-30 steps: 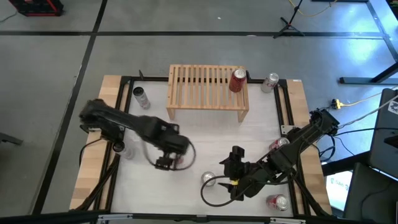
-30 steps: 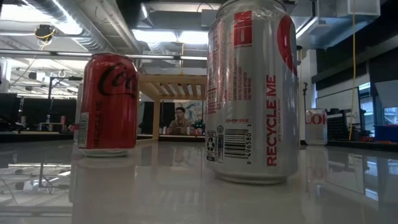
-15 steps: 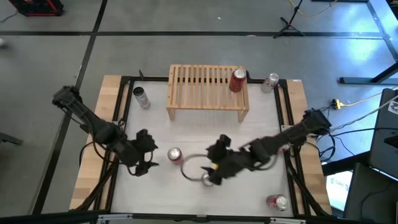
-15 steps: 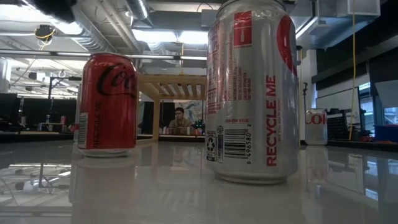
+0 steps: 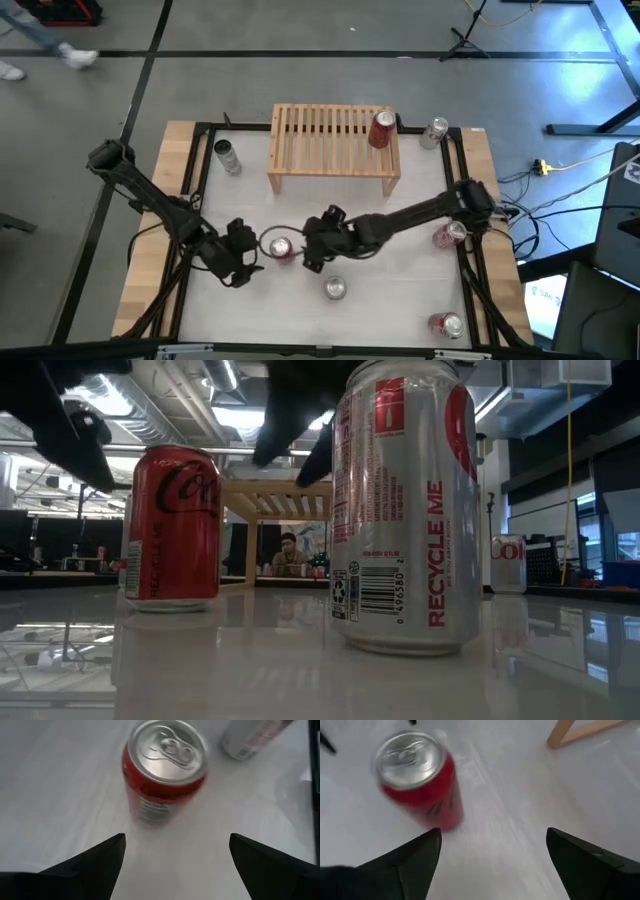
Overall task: Place canned beverage on shelf
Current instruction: Put the red and black soda can on the shelf aligned with the other red and black soda can
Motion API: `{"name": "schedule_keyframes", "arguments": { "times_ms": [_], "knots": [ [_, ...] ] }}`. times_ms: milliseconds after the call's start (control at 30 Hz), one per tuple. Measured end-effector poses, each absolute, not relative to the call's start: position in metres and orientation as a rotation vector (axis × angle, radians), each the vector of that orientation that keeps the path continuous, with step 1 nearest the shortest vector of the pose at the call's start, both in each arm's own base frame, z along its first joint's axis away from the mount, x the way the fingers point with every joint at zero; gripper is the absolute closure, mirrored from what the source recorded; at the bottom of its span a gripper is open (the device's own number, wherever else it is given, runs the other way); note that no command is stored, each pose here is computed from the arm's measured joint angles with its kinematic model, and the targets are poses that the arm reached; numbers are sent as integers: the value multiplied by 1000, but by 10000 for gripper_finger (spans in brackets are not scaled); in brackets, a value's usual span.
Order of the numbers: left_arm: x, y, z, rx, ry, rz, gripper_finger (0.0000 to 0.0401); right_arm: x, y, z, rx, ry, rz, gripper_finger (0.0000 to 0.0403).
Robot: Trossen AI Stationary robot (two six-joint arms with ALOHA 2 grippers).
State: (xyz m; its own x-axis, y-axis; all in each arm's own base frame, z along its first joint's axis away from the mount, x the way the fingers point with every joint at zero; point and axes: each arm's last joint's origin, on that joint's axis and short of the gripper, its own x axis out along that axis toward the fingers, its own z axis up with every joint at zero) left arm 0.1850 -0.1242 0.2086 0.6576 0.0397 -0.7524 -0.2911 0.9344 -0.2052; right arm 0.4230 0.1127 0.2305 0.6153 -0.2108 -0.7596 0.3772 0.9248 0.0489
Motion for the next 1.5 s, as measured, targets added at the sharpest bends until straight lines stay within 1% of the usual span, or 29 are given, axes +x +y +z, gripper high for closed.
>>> {"name": "schedule_keyframes", "arguments": {
  "times_ms": [167, 300, 433, 567, 700, 867, 1100, 1200, 1333, 1367, 1500],
  "knots": [
    [187, -115, 193, -310, 846, 244, 53, 433, 107, 215, 238, 855, -332, 54],
    [186, -110, 187, -300, 855, 268, 53, 434, 112, 212, 225, 881, -242, 54],
    [187, -107, 185, -254, 862, 260, 53, 439, 123, 209, 184, 840, -184, 54],
    [188, -104, 184, -188, 879, 238, 53, 449, 130, 187, 170, 828, -144, 54],
    [188, -104, 184, -152, 887, 212, 53, 460, 135, 168, 181, 780, -158, 54],
    [190, -104, 185, -118, 878, 183, 53, 470, 136, 155, 175, 697, -202, 54],
    [192, -107, 186, -112, 868, 129, 53, 482, 138, 142, 185, 579, -208, 55],
    [192, -107, 186, -115, 873, 118, 53, 483, 138, 137, 173, 566, -239, 70],
    [192, -107, 186, -123, 884, 101, 53, 483, 138, 137, 149, 562, -249, 123],
    [192, -108, 186, -121, 892, 86, 53, 483, 137, 137, 132, 561, -252, 129],
    [188, -108, 188, -146, 933, 21, 53, 482, 136, 141, 80, 552, -271, 129]
  ]
}}
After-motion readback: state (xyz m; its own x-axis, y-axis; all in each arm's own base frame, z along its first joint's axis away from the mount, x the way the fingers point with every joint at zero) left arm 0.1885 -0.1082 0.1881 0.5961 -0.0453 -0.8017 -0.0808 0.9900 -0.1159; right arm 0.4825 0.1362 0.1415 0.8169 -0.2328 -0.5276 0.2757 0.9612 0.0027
